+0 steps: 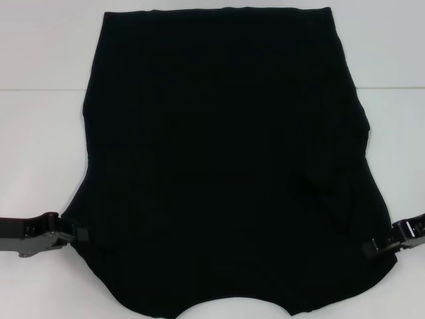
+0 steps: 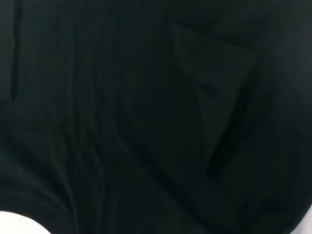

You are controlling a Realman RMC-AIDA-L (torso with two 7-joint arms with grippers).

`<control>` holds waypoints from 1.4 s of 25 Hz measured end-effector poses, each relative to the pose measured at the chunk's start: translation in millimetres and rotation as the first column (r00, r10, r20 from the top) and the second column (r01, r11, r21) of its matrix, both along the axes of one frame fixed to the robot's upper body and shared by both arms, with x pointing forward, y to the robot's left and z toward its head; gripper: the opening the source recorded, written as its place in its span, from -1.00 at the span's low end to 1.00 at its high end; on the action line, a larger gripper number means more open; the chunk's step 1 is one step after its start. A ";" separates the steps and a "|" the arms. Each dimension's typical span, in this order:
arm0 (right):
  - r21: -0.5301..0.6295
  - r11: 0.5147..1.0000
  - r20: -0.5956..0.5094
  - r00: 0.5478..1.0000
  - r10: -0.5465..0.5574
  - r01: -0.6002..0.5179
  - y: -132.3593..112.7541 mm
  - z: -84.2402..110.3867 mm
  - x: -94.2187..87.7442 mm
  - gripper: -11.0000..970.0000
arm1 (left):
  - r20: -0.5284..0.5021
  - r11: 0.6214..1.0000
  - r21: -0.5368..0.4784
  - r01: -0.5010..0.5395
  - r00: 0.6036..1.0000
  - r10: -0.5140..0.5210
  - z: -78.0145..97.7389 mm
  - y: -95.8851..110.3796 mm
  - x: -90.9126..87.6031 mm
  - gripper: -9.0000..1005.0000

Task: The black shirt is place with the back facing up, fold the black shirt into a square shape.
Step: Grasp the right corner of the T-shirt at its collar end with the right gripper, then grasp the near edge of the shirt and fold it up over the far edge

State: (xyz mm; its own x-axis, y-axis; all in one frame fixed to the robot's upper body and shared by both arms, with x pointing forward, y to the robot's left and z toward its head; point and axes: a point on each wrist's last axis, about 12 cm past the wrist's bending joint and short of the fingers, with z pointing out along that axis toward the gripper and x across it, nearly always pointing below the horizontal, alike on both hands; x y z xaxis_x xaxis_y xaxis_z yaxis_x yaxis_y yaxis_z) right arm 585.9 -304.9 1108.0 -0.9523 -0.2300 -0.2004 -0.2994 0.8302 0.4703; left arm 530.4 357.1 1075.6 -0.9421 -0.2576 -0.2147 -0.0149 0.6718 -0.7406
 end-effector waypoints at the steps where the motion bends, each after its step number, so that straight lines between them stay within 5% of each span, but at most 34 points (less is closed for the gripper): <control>1: 0.003 1.000 0.002 1.000 0.002 -0.002 1.2 0.6 0.7 0.20 | 0.000 1.000 0.000 0.000 1.000 0.000 0.0 0.1 0.1 -0.89; 13: 0.023 1.000 0.002 1.000 -0.010 0.010 2.1 3.2 2.0 -0.01 | 0.006 1.000 0.001 -0.003 1.000 0.003 1.2 0.9 1.3 -0.89; 16: 0.023 1.000 0.002 1.000 -0.011 0.011 2.0 3.2 2.0 -0.42 | 0.008 1.000 0.001 -0.003 1.000 0.003 1.3 0.9 1.4 -0.89; 22: 0.021 1.000 0.001 1.000 -0.008 0.008 2.2 3.1 1.9 -0.86 | 0.010 1.000 0.002 -0.001 1.000 0.001 1.3 0.9 1.4 -0.89; 27: 0.030 1.000 -0.018 1.000 0.008 -0.007 1.1 2.4 -2.5 -0.87 | 0.001 0.999 -0.010 0.032 0.999 -0.032 2.4 -2.0 -0.8 -0.89; 35: 0.065 0.997 -0.108 0.993 0.052 -0.045 -14.7 6.7 -21.7 -0.84 | -0.059 0.973 -0.071 0.221 0.973 -0.225 6.9 -14.7 -18.6 -0.89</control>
State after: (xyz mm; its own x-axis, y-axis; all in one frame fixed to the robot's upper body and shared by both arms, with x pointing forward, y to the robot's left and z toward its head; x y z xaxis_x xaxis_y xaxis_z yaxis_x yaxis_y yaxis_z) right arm 564.2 -319.7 1114.8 -0.9574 -0.2667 -0.1109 -0.2824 0.7840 0.5528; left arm 511.8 342.3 1082.5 -0.9889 -0.0507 -0.1397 0.0792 0.6155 -0.7841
